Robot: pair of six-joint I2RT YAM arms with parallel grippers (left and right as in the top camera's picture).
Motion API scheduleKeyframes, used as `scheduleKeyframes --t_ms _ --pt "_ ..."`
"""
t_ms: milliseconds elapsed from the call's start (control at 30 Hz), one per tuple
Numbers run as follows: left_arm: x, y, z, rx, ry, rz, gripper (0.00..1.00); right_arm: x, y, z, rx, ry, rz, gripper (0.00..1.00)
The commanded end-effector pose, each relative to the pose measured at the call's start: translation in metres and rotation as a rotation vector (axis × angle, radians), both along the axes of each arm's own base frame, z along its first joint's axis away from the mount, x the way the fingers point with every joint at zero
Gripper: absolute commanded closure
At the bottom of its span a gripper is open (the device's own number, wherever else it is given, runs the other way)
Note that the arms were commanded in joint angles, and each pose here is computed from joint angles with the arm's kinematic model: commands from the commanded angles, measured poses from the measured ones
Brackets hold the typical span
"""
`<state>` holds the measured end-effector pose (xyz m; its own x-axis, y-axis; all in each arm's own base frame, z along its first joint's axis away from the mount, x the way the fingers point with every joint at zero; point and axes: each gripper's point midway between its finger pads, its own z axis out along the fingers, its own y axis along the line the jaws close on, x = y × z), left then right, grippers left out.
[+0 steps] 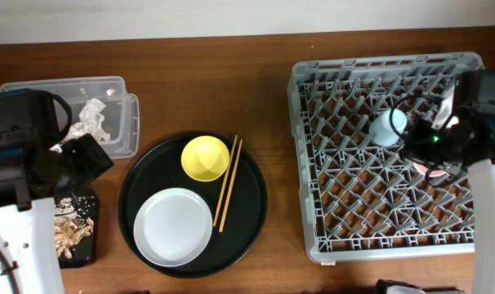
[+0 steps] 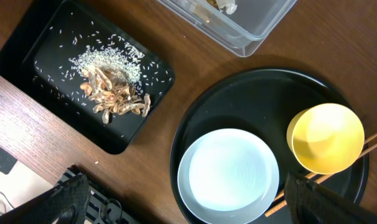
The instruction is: Sort waste into correct bins and load items into the dishwasher rack
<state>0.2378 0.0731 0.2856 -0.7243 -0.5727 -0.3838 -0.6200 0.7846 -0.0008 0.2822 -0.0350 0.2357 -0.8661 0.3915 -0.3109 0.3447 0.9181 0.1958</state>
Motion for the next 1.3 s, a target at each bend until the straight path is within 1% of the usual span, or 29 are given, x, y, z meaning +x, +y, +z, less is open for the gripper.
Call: scheduleKeyframes --t_ms 0,67,167,300,333,400,467,567,667,767,833,967,1000,1100,1267 --pt "-0.001 0.001 0.006 -0.002 -0.026 0.013 0.01 0.002 0.056 0.006 0.245 -0.075 0.307 0.96" --pt "-0.001 0.001 0.006 -0.002 -0.026 0.013 0.01 0.003 0.071 0.006 0.361 -0.102 0.386 0.96" --pt "-0.001 0.001 0.006 -0.002 -0.026 0.013 0.01 0.009 0.077 0.003 0.527 -0.147 0.44 0.96" --pt "-0.001 0.001 0.006 -0.002 -0.026 0.013 0.01 0.019 0.063 -0.009 0.647 -0.161 0.395 0.96" --pt "-0.001 0.001 0.006 -0.002 -0.026 0.013 0.01 0.023 0.056 -0.015 0.702 -0.149 0.353 0.96" --pt "-0.001 0.001 0.006 -0.002 -0.026 0.013 0.01 0.029 0.048 -0.024 0.795 -0.154 0.337 0.96" --pt "-0.001 0.001 0.006 -0.002 -0.026 0.013 0.01 0.032 0.042 -0.037 0.875 -0.129 0.313 0.96" --pt "-0.001 0.001 0.006 -0.002 -0.026 0.013 0.01 0.034 0.035 -0.061 0.947 -0.071 0.294 0.96" --pt "-0.001 0.001 0.006 -0.002 -0.026 0.013 0.01 0.036 0.026 -0.081 0.992 -0.023 0.242 0.96" --pt "-0.001 0.001 0.006 -0.002 -0.026 0.013 0.01 0.036 0.015 -0.092 1.014 -0.008 0.193 0.96" --pt "-0.001 0.001 0.006 -0.002 -0.026 0.013 0.01 0.031 0.005 -0.096 1.003 0.009 0.168 0.96" --pt "-0.001 0.001 0.006 -0.002 -0.026 0.013 0.01 0.012 -0.017 -0.106 0.954 0.082 0.109 0.96" --pt "-0.001 0.001 0.006 -0.002 -0.026 0.013 0.01 0.008 -0.021 -0.108 0.948 0.094 0.099 0.94" --pt "-0.001 0.001 0.006 -0.002 -0.026 0.013 0.01 0.005 -0.027 -0.109 0.944 0.096 0.081 0.85" --pt "-0.001 0.001 0.006 -0.002 -0.026 0.013 0.01 0.007 -0.024 -0.108 0.948 0.094 0.089 0.83"
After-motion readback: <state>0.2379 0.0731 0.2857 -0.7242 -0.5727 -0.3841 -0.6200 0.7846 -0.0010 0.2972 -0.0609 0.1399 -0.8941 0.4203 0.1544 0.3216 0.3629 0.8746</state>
